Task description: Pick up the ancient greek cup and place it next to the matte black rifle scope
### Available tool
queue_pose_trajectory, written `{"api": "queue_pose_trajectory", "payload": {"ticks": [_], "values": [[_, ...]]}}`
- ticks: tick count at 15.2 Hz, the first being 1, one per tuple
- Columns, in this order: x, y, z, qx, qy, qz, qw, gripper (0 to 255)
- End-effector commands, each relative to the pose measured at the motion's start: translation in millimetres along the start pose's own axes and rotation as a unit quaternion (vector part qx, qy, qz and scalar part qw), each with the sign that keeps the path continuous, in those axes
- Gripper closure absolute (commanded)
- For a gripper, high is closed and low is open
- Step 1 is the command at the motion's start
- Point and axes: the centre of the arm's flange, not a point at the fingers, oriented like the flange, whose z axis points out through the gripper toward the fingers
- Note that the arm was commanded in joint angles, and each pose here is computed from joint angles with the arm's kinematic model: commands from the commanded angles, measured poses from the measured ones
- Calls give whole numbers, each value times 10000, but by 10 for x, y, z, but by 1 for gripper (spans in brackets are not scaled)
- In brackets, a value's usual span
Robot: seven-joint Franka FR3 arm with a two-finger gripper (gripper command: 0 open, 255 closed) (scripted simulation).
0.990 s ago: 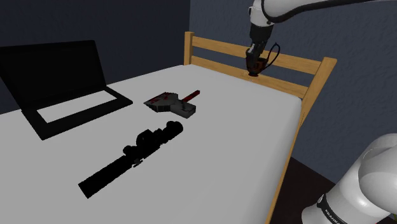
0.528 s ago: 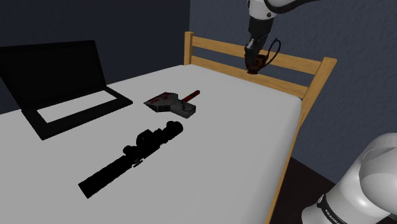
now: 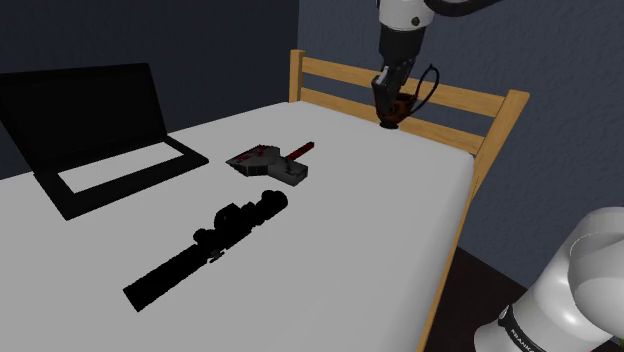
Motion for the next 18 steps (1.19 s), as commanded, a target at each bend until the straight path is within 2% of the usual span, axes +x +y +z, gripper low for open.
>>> {"api": "queue_pose_trajectory", "payload": {"ticks": [1,18], "values": [[-63,-232,-73,-1,-2,7,10000,255],[-555,-2288,-825,-1,-2,7,10000,255]]}}
